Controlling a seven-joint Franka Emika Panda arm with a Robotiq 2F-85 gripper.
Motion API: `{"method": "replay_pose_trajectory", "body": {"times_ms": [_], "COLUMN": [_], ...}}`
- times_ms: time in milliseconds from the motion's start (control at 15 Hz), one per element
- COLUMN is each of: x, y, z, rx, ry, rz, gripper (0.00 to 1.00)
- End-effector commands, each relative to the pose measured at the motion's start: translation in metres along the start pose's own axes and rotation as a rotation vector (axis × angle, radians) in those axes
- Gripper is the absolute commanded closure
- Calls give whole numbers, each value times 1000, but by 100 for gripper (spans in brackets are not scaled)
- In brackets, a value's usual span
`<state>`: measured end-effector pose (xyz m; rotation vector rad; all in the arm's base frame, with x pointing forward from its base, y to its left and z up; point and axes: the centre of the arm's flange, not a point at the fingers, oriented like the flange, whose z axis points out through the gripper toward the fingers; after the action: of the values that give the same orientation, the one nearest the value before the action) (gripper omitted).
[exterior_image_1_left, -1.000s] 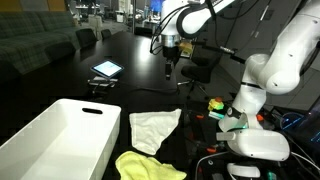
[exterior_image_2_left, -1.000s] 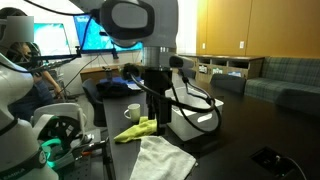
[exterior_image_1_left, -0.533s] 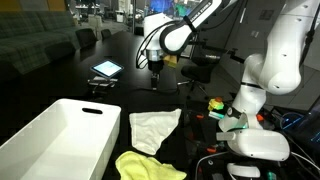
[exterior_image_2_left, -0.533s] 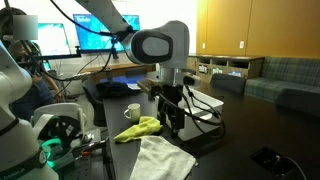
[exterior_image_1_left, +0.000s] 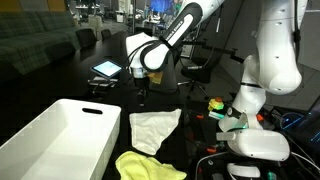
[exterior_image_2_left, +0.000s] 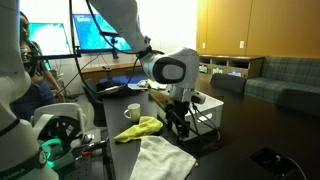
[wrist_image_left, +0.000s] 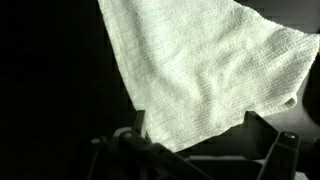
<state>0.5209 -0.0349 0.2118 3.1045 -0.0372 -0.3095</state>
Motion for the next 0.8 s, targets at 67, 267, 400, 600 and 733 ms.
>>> {"method": "replay_pose_trajectory", "body": {"times_ms": [67, 267, 400, 600, 733], "x": [49, 62, 66, 66, 64], "y": [-8, -2, 4, 14, 17], "z": [26, 47, 62, 85, 99], "rx": [69, 123, 158, 203, 218], "ry": [-13, -36, -48, -70, -90], "rz": [47, 84, 110, 152, 168], "gripper": [0, 0, 0, 0, 0]}}
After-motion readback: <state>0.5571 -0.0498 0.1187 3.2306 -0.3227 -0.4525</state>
